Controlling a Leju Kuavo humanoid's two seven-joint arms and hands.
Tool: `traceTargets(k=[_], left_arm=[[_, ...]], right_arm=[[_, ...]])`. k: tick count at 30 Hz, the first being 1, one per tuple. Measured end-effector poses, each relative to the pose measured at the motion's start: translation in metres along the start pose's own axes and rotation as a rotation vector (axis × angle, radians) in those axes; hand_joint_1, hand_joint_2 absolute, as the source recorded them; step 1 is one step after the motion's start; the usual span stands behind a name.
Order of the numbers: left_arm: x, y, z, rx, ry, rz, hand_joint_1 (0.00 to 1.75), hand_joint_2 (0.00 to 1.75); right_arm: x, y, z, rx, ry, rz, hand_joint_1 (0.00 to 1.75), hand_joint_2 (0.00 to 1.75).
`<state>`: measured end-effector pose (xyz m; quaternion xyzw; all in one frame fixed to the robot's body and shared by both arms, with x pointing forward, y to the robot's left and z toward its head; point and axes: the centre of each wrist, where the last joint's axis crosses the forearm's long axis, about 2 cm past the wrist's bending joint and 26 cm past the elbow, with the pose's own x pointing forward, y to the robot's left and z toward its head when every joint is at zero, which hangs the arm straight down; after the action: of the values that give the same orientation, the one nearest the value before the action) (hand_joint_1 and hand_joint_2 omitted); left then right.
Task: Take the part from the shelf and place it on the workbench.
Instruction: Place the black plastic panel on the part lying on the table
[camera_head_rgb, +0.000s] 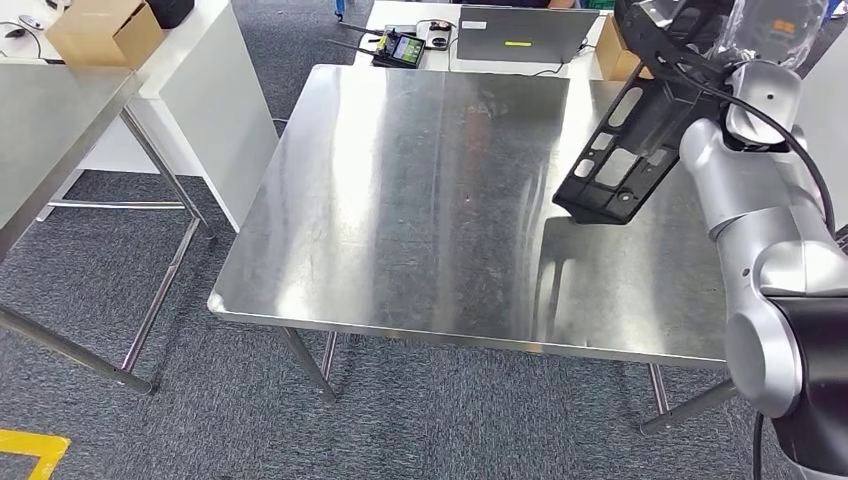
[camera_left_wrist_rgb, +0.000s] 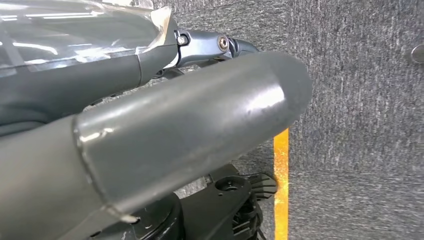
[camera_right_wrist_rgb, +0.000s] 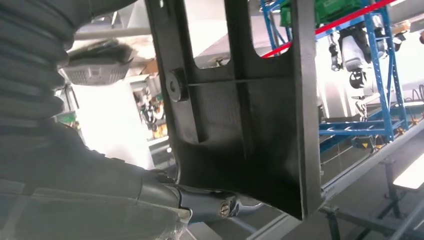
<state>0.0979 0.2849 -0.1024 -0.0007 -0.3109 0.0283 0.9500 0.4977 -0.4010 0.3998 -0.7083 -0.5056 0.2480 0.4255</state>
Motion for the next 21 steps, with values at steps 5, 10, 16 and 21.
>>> traceTargets(k=[5,10,16,21], left_arm=[[0.0,0.0,0.0,0.005,-0.004,0.012,0.0,0.0],[-0.001,0.001,0.0,0.003,-0.009,0.017,0.0,0.0],[-0.001,0.001,0.0,-0.002,-0.009,0.018,0.0,0.0],[0.006,0.003,-0.002,-0.01,-0.021,0.005,0.0,0.0]], right_arm=[[0.006,0.014,0.008,0.054,-0.028,0.087,0.0,1.75],[0.014,0.02,0.01,0.216,-0.115,0.15,0.0,1.75],[0.016,0.016,0.006,0.309,-0.141,0.148,0.0,1.75],[0.0,-0.035,-0.032,0.56,-0.166,0.045,0.0,1.75]])
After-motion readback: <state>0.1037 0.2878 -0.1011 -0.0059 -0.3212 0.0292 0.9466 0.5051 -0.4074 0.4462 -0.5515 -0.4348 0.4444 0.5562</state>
